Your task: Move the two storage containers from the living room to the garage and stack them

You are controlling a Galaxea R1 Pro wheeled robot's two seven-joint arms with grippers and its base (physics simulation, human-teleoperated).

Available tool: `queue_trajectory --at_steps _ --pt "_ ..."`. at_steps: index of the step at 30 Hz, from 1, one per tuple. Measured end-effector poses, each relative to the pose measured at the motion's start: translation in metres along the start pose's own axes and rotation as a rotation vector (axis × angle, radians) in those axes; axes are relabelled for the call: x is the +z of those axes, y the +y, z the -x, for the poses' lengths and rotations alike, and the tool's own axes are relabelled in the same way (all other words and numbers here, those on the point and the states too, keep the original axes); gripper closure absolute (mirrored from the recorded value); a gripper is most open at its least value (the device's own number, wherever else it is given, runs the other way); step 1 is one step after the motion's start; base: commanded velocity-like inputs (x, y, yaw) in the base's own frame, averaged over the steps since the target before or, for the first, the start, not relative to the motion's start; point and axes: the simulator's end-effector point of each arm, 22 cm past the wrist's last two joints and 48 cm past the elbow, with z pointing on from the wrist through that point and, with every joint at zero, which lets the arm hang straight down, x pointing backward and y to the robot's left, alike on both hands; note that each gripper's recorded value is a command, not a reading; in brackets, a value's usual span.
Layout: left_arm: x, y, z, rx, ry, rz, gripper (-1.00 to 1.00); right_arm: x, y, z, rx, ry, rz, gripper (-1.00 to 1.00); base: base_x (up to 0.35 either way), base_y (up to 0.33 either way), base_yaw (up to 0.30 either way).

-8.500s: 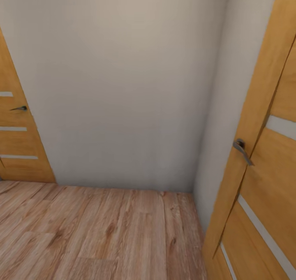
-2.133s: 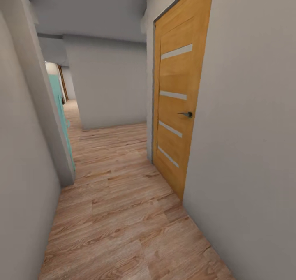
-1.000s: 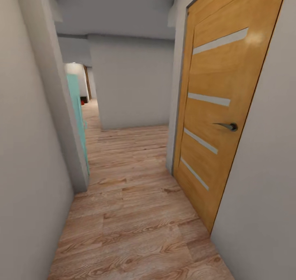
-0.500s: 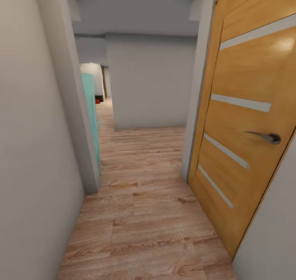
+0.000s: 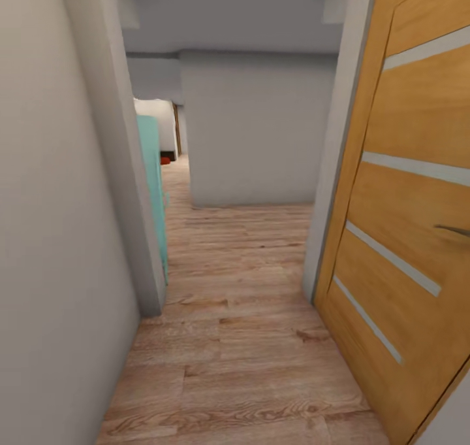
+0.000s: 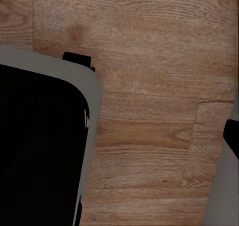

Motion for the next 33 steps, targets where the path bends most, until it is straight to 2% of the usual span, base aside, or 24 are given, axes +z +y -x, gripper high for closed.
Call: queue_trajectory --at_steps 16,33 --pt "-0.0001 -0.0021 -0.0008 -0.001 0.001 -0.003 -1.00 0.0000 -0.0004 -0.0019 0.020 0.009 -0.002 -1.00 0.324 0.000 0.000" --pt "-0.0001 0.0003 -0.0028 0.002 0.007 0.001 -1.00 -0.0001 0.0026 -0.0006 0.000 0.004 0.005 -1.00 0.324 0.000 0.000"
